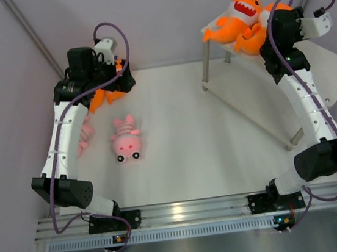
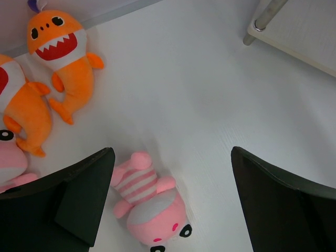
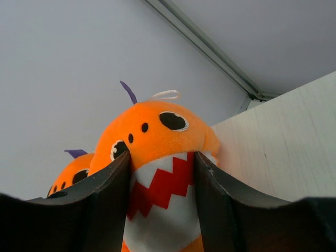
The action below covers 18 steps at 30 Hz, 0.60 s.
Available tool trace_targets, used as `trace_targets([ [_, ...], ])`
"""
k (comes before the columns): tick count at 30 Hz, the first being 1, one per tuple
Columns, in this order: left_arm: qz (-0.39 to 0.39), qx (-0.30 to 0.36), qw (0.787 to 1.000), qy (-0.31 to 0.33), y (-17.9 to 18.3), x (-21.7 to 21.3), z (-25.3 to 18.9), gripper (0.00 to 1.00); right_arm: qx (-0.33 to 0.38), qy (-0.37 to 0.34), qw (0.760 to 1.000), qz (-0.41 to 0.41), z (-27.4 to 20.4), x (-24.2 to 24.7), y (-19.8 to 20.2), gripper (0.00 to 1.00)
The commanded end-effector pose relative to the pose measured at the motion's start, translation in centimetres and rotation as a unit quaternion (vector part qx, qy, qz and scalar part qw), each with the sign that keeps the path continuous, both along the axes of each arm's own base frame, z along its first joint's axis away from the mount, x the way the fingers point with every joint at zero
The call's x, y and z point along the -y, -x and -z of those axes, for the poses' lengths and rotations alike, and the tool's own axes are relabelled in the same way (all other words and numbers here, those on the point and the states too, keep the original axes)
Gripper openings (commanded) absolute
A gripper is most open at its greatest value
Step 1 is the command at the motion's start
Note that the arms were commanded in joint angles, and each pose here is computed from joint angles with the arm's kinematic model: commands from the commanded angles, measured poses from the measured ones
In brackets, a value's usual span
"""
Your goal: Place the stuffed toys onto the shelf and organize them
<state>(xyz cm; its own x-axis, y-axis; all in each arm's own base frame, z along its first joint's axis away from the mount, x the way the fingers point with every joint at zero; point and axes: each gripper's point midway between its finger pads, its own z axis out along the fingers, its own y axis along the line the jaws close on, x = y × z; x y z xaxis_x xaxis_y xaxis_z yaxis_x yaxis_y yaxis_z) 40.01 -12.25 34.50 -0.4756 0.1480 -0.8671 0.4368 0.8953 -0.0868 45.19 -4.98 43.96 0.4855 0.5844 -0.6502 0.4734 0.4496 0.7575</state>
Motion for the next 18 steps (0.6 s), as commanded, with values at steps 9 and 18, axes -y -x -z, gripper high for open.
trace_targets([
  [9, -0.002, 0.004, 0.999, -0.038, -0.3, -0.9, 1.3, 0.98, 0.027, 0.086, 0.994, -0.059, -6.2, -0.2, 2.3, 0.97],
  [18, -0.076, -0.013, 0.975, -0.206, -6.6, -3.5, 6.3, 0.95, 0.014, 0.203, 0.969, -0.139, -9.3, -2.1, 4.7, 0.99],
])
